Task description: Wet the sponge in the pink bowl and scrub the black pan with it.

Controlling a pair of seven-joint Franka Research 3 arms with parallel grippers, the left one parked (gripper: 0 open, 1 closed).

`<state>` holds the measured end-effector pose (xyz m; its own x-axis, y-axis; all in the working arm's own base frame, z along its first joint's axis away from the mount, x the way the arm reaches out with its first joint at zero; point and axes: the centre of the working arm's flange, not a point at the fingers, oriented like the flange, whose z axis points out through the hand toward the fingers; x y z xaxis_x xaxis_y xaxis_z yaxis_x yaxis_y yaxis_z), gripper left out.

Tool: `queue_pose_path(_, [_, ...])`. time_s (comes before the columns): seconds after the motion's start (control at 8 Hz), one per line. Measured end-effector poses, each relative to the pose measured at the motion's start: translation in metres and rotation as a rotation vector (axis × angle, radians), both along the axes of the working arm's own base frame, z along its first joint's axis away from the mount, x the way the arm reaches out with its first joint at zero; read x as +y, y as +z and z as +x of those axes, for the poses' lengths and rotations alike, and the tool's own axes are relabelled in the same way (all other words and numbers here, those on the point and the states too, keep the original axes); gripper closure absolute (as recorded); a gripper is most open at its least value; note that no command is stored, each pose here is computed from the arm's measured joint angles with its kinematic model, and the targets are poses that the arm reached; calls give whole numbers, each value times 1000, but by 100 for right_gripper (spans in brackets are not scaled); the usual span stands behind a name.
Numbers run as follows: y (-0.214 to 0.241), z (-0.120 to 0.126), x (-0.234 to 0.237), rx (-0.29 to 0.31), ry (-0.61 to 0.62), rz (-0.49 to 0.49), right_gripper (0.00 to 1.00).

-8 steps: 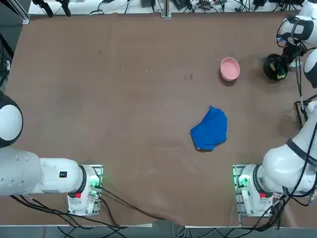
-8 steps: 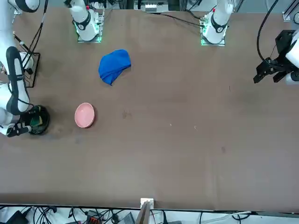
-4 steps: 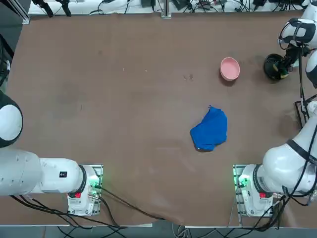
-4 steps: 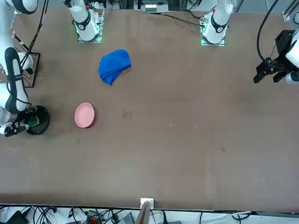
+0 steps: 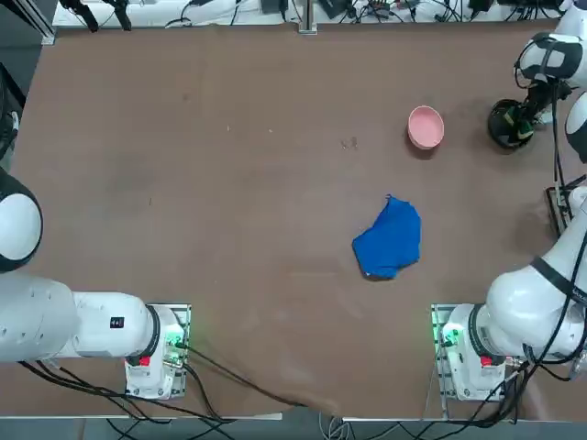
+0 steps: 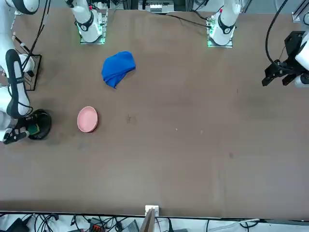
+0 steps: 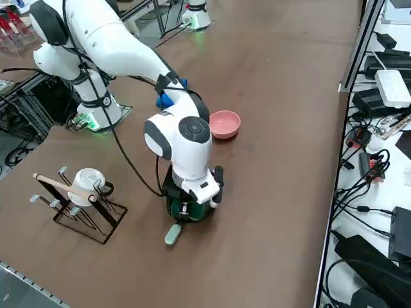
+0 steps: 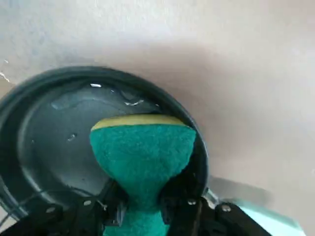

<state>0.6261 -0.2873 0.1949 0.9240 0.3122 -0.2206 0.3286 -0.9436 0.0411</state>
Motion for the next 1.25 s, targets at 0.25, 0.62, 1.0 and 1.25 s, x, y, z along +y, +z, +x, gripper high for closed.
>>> queue_pose_path(0.25, [-1,5,16,12,11,10,62])
queue_pose_path(0.62, [-3,-2,23,99,4,35,62])
queue_pose_path(1.0, [-6,-10,20,150,5,54,62])
queue_pose_path(1.25, [-7,-17,5,157,20,66,62])
